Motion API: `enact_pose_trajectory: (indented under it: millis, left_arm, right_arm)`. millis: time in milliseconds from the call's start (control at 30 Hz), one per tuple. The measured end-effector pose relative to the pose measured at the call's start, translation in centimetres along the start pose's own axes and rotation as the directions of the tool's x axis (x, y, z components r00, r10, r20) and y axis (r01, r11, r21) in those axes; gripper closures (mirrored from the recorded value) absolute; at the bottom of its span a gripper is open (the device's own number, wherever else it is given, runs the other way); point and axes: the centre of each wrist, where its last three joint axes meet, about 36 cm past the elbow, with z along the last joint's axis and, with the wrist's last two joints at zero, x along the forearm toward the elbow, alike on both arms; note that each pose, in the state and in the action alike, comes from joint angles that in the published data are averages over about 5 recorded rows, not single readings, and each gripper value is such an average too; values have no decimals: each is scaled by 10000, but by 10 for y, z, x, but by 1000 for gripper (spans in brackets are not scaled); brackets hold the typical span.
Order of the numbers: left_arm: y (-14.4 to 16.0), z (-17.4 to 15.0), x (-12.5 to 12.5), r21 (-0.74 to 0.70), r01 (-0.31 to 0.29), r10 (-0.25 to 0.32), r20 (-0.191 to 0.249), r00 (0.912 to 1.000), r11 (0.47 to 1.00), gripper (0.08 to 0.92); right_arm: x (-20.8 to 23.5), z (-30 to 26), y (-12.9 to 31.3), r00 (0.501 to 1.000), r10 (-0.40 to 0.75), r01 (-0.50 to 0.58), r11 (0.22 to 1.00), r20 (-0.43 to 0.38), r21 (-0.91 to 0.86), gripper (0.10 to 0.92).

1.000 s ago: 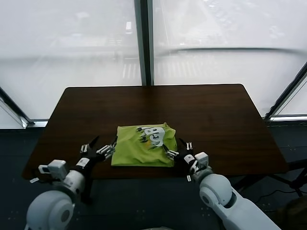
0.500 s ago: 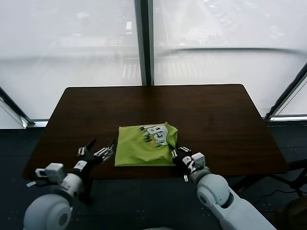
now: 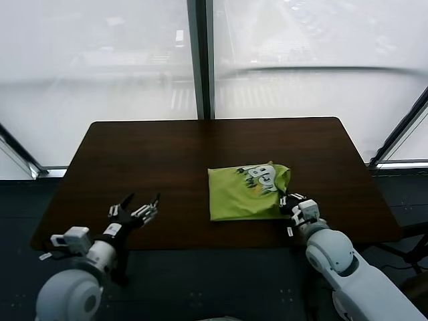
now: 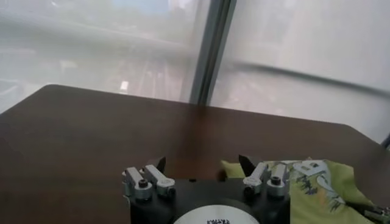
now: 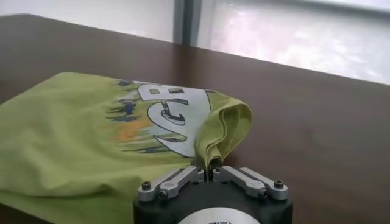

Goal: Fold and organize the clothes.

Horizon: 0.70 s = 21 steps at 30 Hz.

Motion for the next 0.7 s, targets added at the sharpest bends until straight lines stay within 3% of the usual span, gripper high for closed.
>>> enact_pose_trajectory:
  millis: [233, 300, 500, 633, 700]
  left_arm:
    - [0, 4, -4, 71, 34, -33, -40, 10000, 10000, 92]
    - [0, 5, -5, 77, 44, -44, -63, 10000, 10000, 92]
    - [0, 8, -9, 137, 70, -68, -123, 9999, 9999, 92]
    - [-1, 11, -11, 197, 115, -112, -171, 9998, 9997, 92]
    - [-1, 13, -10, 192, 168, -164, -211, 9996, 9997, 92]
  right_arm:
    - [2, -1, -35, 9972, 703, -711, 9968, 238, 370, 838]
    - [5, -4, -42, 9952, 959, -967, 9942, 192, 479, 762]
    - [22, -16, -56, 9850, 1726, -1720, 9815, -7, 838, 406]
    - [34, -28, -54, 9875, 1530, -1552, 9855, 366, 681, 181]
    - [39, -35, -48, 9902, 1222, -1260, 9905, 682, 542, 130]
